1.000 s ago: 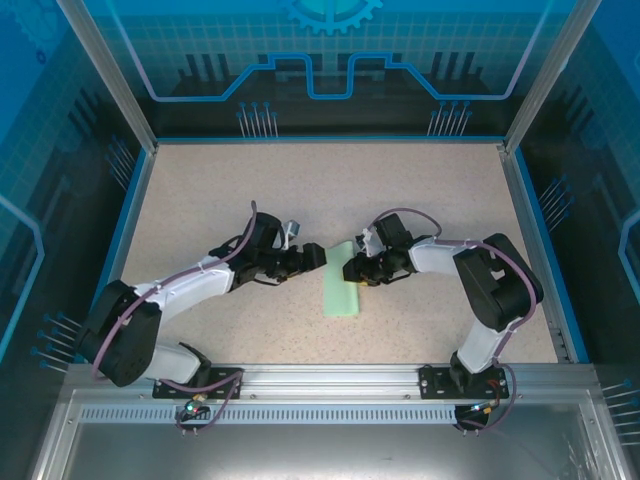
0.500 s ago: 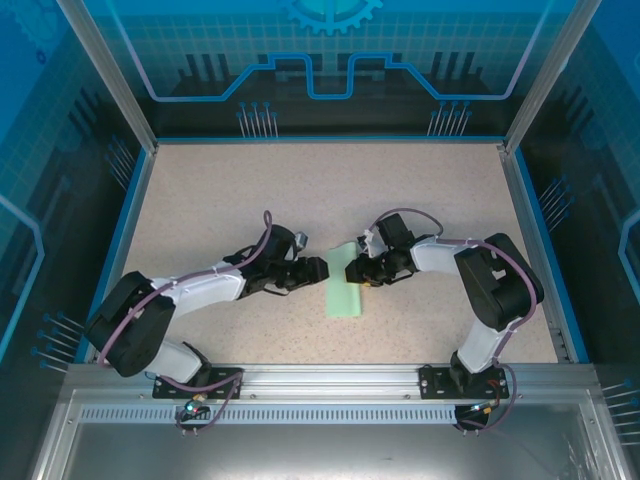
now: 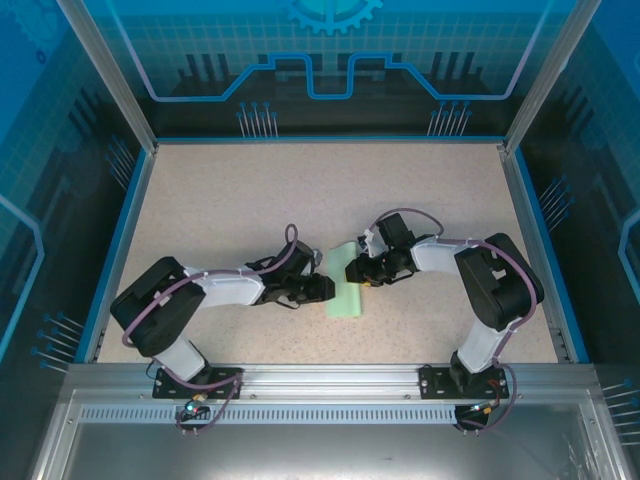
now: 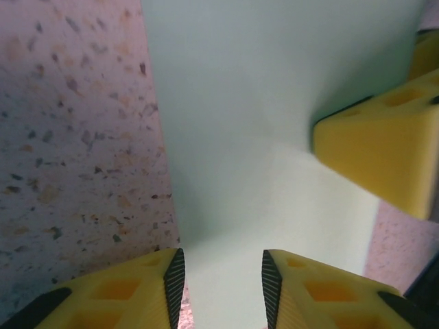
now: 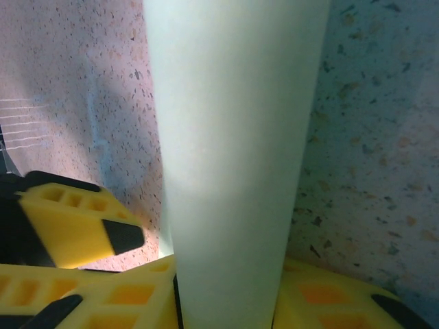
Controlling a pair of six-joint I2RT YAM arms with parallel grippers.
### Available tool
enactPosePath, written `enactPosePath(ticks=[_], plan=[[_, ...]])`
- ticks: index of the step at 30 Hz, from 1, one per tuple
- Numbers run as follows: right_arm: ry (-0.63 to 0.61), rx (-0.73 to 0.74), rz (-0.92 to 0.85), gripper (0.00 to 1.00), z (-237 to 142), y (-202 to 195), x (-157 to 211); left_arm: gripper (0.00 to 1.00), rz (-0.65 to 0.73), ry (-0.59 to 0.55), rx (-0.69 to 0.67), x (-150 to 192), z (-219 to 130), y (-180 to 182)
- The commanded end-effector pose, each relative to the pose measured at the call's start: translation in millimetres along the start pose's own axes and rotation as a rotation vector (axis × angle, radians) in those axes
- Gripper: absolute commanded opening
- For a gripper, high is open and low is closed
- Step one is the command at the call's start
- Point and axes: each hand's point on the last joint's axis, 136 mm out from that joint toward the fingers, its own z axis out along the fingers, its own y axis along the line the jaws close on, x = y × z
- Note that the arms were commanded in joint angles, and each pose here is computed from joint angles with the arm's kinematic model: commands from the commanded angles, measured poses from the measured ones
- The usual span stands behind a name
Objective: Fold a paper plane with a square sheet of paper (pick it up from the middle)
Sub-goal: Hold the square sheet of paper at the center of the table.
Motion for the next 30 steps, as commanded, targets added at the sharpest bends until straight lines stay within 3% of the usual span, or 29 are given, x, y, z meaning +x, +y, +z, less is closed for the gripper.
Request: enactPosePath(ticks=[1,9,18,30], plan=[[0.012,-0.021,0.012,0.35,-3.5,1.7,2.7,0.37,0.054,-0.012,0.001,-3.5,8.2,-7.8],[0.008,-0.019,0.003,0.37,-5.5,5.7,1.2,0.33,0.069,0.013,-0.031,0.4,19.5,-2.4],[-0.009,0.129,-0.018,0.54,-29.2,-0.5,1.5,0.32,0.092,0.030,-0.079,1.7,21.9,5.1],[-0.005,0.284,-0.073,0.52,-33.0,-1.8,-5.5,0.34,0.117,0.031,-0.018,-4.9,19.8,-23.7]])
